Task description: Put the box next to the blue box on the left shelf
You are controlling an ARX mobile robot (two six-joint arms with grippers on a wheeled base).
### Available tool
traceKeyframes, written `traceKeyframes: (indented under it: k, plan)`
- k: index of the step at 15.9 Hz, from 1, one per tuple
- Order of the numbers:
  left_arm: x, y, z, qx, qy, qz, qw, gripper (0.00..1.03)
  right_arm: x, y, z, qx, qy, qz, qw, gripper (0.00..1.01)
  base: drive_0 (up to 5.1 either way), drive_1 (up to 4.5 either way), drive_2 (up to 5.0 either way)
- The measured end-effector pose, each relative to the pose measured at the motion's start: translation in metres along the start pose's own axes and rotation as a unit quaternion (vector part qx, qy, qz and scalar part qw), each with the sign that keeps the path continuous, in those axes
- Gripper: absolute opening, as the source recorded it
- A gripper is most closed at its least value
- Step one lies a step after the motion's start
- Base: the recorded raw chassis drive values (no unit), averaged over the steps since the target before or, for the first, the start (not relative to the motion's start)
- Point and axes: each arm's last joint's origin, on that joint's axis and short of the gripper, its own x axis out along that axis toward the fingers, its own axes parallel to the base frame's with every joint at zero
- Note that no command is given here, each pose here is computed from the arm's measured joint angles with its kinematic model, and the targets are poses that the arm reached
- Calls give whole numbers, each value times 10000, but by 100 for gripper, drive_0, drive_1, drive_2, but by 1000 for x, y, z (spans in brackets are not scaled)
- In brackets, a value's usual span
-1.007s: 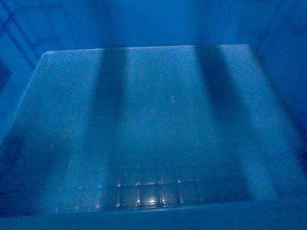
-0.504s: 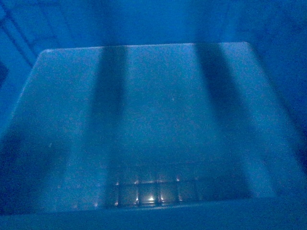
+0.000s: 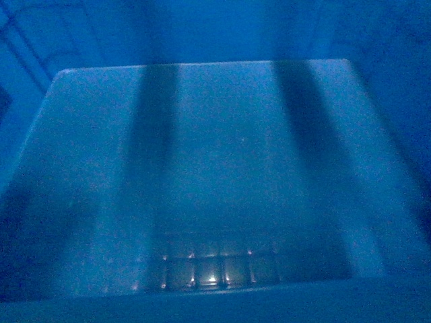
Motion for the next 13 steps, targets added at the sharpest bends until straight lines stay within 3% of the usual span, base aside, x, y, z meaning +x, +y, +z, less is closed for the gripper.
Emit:
traceKeyframes:
  k: [13]
  plan:
    - [0, 0, 0, 0, 0, 0, 10000, 14, 0, 0, 0, -1, 2, 0, 10000, 17, 0, 0, 0]
